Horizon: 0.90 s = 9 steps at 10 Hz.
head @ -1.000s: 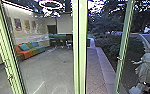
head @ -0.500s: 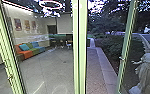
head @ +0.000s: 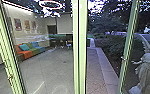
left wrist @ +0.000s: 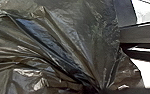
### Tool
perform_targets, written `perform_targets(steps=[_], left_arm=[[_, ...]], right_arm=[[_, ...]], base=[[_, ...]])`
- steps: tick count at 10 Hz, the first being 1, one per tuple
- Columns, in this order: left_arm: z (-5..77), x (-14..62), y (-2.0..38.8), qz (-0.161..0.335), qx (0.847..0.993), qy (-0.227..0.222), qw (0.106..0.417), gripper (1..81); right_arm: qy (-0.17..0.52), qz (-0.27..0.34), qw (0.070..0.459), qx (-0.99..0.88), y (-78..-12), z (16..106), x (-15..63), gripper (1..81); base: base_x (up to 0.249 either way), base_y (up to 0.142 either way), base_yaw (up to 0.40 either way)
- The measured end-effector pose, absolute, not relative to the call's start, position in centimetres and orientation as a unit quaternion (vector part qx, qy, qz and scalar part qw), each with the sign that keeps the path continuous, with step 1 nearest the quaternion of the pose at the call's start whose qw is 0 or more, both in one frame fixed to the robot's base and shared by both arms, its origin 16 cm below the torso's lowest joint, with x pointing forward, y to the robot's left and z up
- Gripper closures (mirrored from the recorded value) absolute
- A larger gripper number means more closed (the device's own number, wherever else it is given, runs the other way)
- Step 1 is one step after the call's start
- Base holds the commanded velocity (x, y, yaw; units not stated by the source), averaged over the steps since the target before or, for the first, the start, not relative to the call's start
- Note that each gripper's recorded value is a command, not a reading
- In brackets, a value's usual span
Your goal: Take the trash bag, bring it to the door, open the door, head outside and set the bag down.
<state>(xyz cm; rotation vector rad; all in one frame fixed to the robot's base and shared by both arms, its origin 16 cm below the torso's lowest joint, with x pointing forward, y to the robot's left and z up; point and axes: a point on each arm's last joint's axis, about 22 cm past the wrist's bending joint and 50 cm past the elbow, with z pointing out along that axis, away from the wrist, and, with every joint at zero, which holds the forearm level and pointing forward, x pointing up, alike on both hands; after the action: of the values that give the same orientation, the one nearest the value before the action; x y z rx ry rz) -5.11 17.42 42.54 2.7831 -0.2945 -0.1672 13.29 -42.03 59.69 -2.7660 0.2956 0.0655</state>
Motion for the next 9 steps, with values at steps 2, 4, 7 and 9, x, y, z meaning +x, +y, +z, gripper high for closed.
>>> perform_targets(steps=[2,4,7,9], left_arm=[[42.5,-4.7,17.4,-0.049,0.979,-0.102,0.167,81.1],[42.4,-4.2,17.9,-0.044,0.981,-0.101,0.162,81.1],[42.4,-2.7,17.7,-0.025,0.982,-0.088,0.163,81.1],[42.2,-3.9,17.8,-0.017,0.985,-0.056,0.165,81.1]], right_arm=[[0.097,0.020,0.201,-0.974,-38.1,56.9,10.1,1.0],[0.101,0.016,0.220,-0.970,-34.0,54.0,6.6,1.0],[0.097,0.019,0.236,-0.967,-28.1,50.6,3.6,1.0],[0.069,0.021,0.239,-0.968,-25.5,49.7,4.7,1.0]], base=[[0.000,0.000,0.000],[0.000,0.000,0.000],[0.000,0.000,0.000],[0.000,0.000,0.000]])
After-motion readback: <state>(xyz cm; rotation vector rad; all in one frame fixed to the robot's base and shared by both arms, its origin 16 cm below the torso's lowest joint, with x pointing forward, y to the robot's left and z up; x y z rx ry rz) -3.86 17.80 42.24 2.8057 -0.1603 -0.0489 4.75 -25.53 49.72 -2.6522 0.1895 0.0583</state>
